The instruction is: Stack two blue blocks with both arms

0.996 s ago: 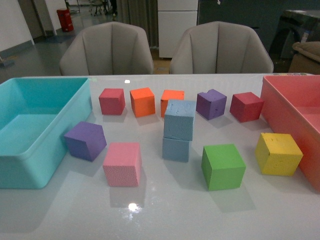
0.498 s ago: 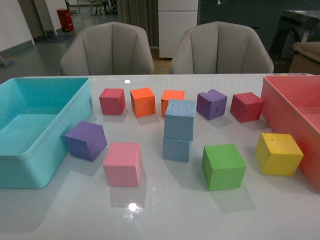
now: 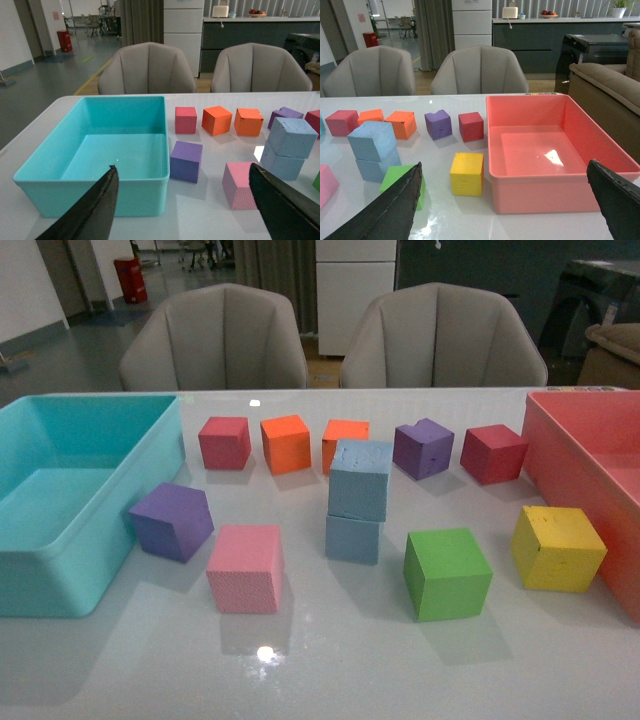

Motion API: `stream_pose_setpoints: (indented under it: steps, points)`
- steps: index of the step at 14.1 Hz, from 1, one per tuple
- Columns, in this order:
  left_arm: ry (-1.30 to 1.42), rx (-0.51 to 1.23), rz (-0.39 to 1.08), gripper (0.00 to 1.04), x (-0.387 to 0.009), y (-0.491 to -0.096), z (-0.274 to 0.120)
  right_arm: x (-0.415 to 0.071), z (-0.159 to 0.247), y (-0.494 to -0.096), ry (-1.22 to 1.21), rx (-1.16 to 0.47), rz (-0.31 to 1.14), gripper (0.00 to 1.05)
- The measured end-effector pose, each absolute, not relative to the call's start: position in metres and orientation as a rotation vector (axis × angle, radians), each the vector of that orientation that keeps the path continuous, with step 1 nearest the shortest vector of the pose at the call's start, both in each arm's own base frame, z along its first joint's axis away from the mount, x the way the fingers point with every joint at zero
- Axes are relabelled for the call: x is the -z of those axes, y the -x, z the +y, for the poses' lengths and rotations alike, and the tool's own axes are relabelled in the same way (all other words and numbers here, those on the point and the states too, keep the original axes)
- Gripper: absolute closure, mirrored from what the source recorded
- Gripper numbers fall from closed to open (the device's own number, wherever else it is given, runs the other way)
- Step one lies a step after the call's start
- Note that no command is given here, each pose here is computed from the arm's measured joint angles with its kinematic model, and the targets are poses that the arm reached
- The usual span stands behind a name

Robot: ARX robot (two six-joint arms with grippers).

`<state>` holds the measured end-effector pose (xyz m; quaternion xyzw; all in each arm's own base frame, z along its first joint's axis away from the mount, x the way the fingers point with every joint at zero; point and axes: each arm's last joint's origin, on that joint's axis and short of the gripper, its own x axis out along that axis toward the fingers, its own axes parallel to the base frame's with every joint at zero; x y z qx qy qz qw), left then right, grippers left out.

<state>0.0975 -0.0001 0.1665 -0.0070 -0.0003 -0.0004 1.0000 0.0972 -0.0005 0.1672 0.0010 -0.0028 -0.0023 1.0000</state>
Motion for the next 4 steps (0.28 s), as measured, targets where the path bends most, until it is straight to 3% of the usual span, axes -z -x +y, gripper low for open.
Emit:
stream_pose_setpoints:
  steps: [2,4]
  points:
    - [0.013,0.001,-0.001,0.05,-0.1665,-0.0975,-0.0001,-0.1672,-0.0005,-0.0972,-0.002,0.005,-0.006,0.06]
    - [0.014,0.001,-0.001,0.07,-0.1665,-0.0975,-0.0001,-0.1672,-0.0005,-0.0972,-0.002,0.005,-0.006,0.06]
